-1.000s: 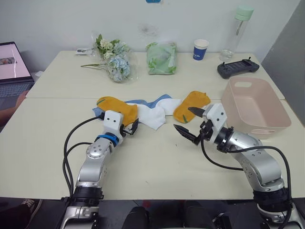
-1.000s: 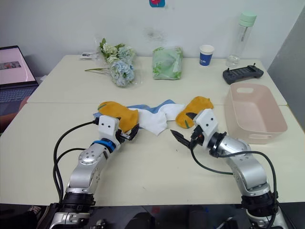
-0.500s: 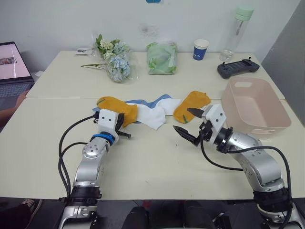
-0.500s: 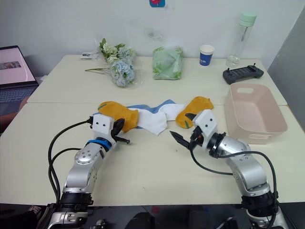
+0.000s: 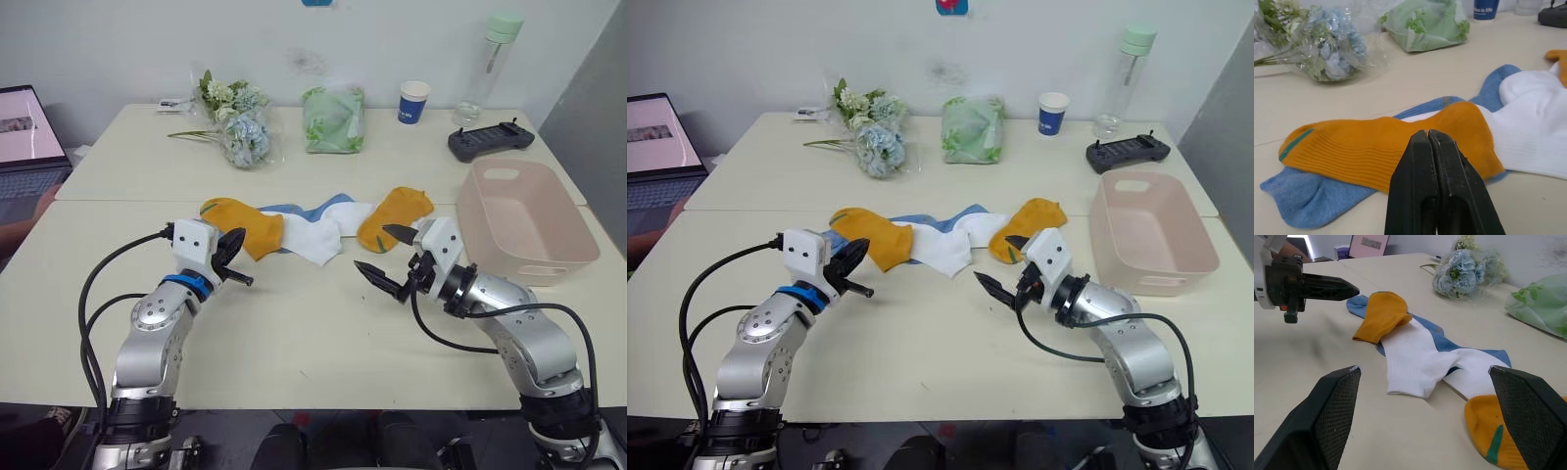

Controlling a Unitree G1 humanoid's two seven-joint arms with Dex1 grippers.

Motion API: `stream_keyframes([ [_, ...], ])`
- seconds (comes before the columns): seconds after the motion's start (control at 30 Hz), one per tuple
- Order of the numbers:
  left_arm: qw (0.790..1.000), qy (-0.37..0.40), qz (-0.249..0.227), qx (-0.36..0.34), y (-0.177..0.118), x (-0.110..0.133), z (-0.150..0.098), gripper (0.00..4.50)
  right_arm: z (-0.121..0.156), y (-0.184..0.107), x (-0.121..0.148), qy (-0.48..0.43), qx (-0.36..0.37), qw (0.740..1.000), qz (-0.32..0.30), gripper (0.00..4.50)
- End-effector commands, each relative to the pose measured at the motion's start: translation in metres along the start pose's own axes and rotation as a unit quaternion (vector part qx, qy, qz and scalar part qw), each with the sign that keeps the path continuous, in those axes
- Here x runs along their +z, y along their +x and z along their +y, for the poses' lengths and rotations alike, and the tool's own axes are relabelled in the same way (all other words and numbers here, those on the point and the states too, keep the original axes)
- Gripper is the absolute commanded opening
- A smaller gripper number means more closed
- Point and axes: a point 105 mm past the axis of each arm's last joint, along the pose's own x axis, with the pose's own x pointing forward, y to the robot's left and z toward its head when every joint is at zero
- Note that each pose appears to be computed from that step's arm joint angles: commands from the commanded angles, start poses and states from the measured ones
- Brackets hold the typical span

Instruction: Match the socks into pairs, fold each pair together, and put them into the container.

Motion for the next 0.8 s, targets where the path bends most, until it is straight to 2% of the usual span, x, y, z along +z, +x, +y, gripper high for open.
stream_keyframes([
  [0.03, 1.000, -0.001, -0.024, -0.012, -0.005, 0.015, -0.002, 0.01, 0.004, -0.001, 0.015, -0.017, 0.002, 1.000, -0.027, 4.50],
  [0.2, 0.999, -0.008, -0.028, -0.024, -0.009, 0.019, -0.012, 0.01, 0.003, -0.002, 0.016, -0.017, -0.001, 1.000, -0.027, 4.50],
  [0.27, 1.000, -0.008, -0.017, -0.025, -0.007, 0.011, -0.015, 0.01, 0.003, -0.003, 0.015, -0.016, -0.001, 1.000, -0.025, 4.50],
  [0.37, 0.999, -0.016, -0.007, -0.028, -0.004, 0.000, -0.020, 0.56, 0.002, -0.003, 0.015, -0.016, -0.002, 1.000, -0.025, 4.50],
  [0.67, 1.000, 0.001, -0.004, 0.011, 0.001, -0.025, -0.035, 3.30, 0.007, -0.004, 0.019, -0.027, 0.010, 0.999, -0.026, 4.50],
  [0.8, 0.999, 0.025, -0.023, 0.013, 0.009, -0.023, -0.038, 4.46, 0.005, -0.004, 0.019, -0.030, 0.007, 0.999, -0.024, 4.50],
])
